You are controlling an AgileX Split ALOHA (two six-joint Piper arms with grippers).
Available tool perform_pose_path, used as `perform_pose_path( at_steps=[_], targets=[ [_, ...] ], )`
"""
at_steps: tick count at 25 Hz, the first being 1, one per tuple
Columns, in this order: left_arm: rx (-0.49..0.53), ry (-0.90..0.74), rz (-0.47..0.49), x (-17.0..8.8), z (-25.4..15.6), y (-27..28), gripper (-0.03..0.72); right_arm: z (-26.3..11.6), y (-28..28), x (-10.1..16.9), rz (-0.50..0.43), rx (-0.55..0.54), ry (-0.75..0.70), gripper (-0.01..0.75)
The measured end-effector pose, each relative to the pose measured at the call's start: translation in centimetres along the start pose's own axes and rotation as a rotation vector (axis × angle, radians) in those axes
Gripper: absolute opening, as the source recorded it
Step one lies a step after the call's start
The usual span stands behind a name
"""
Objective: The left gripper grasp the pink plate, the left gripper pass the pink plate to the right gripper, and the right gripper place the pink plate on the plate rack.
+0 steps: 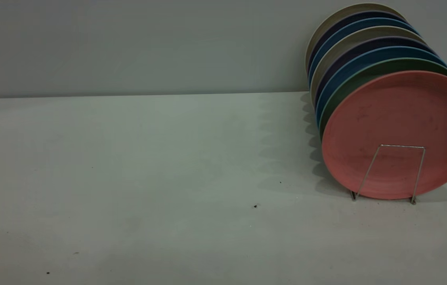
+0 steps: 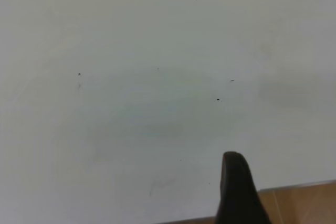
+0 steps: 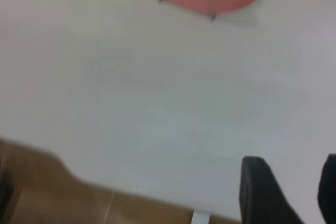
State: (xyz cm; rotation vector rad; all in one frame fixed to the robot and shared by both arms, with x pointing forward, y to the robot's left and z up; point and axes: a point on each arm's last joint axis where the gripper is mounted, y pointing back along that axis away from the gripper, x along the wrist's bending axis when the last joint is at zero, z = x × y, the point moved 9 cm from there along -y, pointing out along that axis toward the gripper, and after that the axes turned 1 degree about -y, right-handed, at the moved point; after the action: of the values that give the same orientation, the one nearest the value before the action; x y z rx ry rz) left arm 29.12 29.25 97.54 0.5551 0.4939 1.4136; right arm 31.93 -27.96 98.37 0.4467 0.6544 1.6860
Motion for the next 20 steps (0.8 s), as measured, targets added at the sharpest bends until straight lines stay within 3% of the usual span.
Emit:
perform_pose_path(
  at_steps=[5, 20],
  targets=[
    [0.0, 0.0, 0.0, 0.0, 0.0, 0.0, 0.485, 0.0, 1.6, -0.2, -0.051, -0.134, -0.015, 0.237],
    [0.0, 0.0, 0.0, 0.0, 0.0, 0.0, 0.485, -0.1, 1.8, -0.1, -0.054, -0.142, -0.017, 0.237]
  ],
)
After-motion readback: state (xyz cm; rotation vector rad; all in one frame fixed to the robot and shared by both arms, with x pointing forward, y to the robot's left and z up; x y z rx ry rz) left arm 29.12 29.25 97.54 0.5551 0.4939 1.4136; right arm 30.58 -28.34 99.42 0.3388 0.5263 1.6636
